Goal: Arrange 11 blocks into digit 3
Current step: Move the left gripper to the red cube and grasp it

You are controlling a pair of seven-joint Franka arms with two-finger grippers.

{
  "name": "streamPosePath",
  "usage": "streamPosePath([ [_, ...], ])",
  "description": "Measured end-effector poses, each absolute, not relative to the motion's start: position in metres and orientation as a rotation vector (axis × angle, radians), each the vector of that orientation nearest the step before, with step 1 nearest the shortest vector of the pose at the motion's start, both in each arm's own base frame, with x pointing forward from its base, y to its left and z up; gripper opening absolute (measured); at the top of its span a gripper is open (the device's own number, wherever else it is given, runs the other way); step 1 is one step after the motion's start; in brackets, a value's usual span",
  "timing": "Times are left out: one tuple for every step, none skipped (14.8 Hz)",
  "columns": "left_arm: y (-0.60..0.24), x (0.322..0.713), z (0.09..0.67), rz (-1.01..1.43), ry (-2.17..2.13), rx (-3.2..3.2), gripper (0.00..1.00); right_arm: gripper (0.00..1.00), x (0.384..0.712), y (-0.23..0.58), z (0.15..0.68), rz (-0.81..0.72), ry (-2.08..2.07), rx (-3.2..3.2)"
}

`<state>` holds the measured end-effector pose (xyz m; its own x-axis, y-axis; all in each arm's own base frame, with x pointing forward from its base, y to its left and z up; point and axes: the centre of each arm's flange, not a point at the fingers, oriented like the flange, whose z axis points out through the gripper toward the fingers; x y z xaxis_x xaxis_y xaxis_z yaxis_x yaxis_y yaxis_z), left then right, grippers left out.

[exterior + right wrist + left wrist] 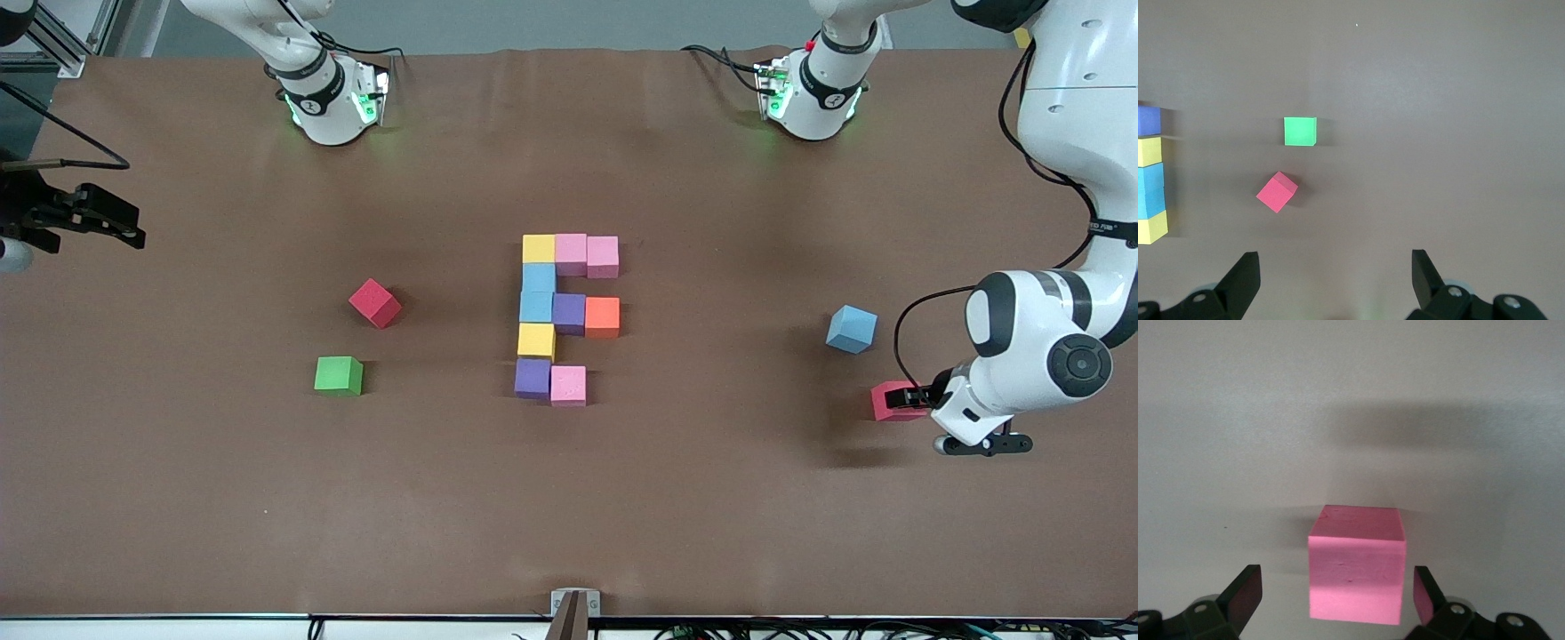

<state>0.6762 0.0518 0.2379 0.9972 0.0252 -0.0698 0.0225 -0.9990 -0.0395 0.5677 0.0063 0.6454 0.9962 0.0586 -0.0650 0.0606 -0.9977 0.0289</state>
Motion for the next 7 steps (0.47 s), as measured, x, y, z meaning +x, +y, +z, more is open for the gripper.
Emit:
streamPosePath([
  [0.053,0.676,0.235,0.115,-0.038,-3.102,1.00,1.00,0.566,0.006,0.646,-0.113,0.092,3.107],
  [0.053,0.675,0.232,0.123,-0.038,-3.103,1.00,1.00,0.564,0.006,0.646,-0.122,0.092,3.107],
  [0.053,0.675,0.228,0.130,-0.037,-3.103,1.00,1.00,0.563,0.006,0.648,-0.121,0.091,3.113],
  [0.052,0.675,0.225,0.136,-0.036,-3.104,1.00,1.00,0.561,0.006,0.651,-0.113,0.087,3.134],
  [0.052,0.675,0.224,0.137,-0.036,-3.105,1.00,1.00,0.559,0.003,0.655,-0.103,0.076,3.162],
  [0.052,0.675,0.223,0.133,-0.035,-3.106,1.00,1.00,0.557,-0.002,0.658,-0.093,0.060,3.187],
  [0.052,0.675,0.223,0.128,-0.035,-3.107,1.00,1.00,0.555,-0.007,0.661,-0.085,0.046,3.201],
])
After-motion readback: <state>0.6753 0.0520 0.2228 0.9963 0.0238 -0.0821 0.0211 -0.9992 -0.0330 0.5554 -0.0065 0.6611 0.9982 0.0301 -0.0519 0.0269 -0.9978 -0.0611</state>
